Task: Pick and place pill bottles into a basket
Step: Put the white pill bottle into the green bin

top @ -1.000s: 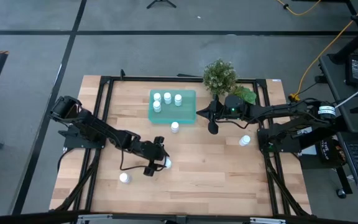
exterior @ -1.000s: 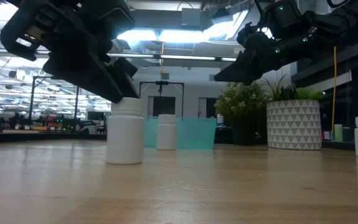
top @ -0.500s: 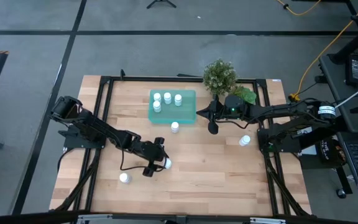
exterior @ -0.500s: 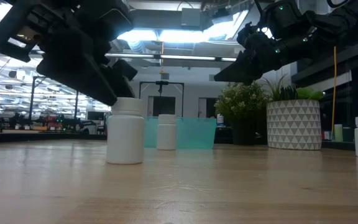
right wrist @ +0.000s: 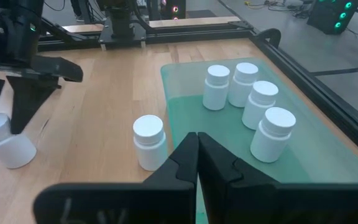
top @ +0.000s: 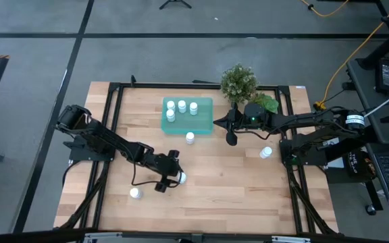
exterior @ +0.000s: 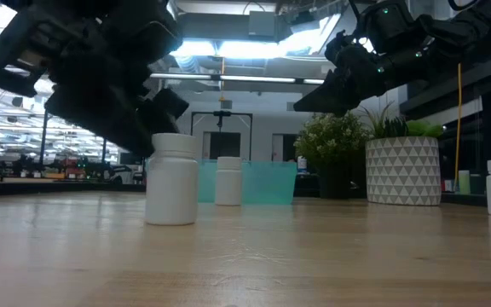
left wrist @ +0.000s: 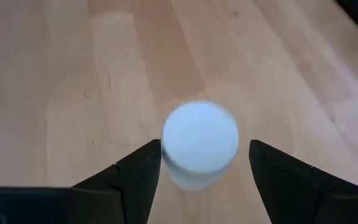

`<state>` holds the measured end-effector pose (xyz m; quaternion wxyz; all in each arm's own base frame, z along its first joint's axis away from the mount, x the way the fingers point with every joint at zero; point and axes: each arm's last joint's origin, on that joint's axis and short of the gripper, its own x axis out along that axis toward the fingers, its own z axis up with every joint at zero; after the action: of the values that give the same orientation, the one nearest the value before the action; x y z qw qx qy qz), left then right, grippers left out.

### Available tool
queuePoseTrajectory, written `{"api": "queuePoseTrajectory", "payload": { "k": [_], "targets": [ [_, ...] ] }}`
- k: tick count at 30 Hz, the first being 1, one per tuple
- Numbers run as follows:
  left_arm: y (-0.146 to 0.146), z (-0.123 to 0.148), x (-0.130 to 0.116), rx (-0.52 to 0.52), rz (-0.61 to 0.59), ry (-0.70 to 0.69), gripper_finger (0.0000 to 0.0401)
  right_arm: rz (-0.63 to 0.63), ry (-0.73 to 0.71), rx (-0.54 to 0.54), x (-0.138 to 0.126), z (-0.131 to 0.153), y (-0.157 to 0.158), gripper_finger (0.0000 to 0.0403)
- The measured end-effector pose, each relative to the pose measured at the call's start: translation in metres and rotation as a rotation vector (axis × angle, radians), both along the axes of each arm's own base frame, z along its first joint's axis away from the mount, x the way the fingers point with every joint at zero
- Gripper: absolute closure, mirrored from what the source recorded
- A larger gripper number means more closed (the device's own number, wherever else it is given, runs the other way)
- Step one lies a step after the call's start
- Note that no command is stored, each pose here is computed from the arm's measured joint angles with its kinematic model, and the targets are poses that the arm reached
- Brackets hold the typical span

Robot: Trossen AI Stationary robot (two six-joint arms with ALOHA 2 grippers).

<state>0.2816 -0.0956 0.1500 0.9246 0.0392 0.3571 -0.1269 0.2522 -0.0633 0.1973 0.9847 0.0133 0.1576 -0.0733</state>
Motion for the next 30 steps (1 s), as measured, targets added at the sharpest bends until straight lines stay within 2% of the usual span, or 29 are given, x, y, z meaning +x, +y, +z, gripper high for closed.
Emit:
{"api": "queuePoseTrajectory", "payload": {
  "k": [10, 19, 30],
  "targets": [
    [0.000, 0.002, 0.002, 0.022, -0.010, -0.033, 0.0172, 0.000, 0.008, 0.002, 0.001, -0.003, 0.000, 0.0391],
    [0.000, 0.003, 0.002, 0.034, -0.018, -0.037, 0.0248, 0.005, -0.019, -0.022, 0.011, -0.012, -0.003, 0.0391],
    [0.002, 0.006, -0.003, 0.068, -0.003, -0.009, 0.0248, 0.027, -0.008, -0.025, 0.012, -0.015, -0.003, 0.0391]
  ]
}}
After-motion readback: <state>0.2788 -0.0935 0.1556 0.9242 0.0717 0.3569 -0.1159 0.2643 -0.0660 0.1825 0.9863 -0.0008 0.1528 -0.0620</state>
